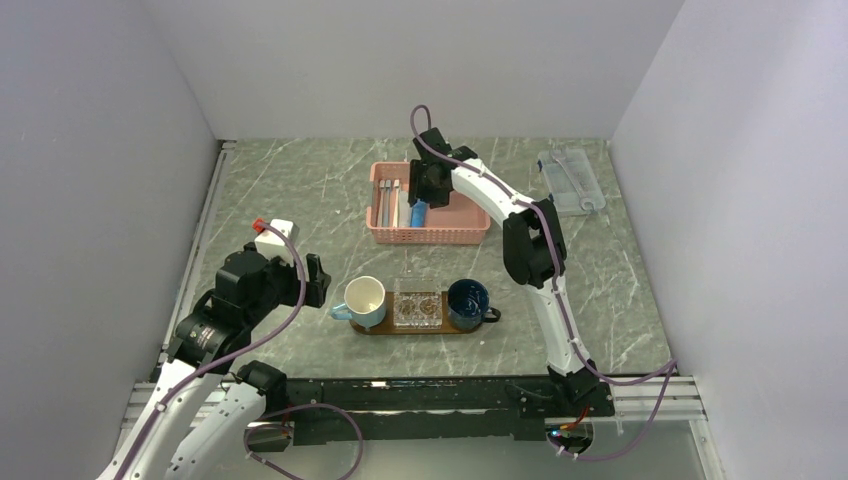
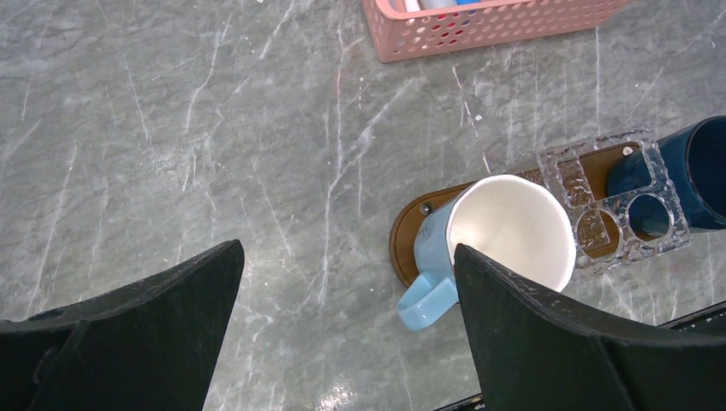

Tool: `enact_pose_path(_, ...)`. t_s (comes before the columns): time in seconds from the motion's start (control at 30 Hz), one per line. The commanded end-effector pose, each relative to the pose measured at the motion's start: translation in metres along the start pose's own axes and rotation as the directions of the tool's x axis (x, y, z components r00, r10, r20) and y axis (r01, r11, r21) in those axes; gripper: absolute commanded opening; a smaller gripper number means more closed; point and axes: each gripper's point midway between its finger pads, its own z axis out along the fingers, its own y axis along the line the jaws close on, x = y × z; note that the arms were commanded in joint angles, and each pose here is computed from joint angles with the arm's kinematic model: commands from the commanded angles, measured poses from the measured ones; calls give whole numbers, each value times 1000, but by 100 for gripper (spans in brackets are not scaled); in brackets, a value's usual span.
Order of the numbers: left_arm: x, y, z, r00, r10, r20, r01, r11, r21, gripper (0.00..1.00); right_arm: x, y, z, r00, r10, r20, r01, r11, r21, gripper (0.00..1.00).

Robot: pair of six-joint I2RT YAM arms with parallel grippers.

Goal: Prepare toiletry sets of a toothbrush and toothpaste on the tray

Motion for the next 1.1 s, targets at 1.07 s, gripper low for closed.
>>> enact_pose_path(1.07,-6,0,3,1000,6,22,-6,1000,0,99,11,10,43,988,135,-71,-143,983,-114,26)
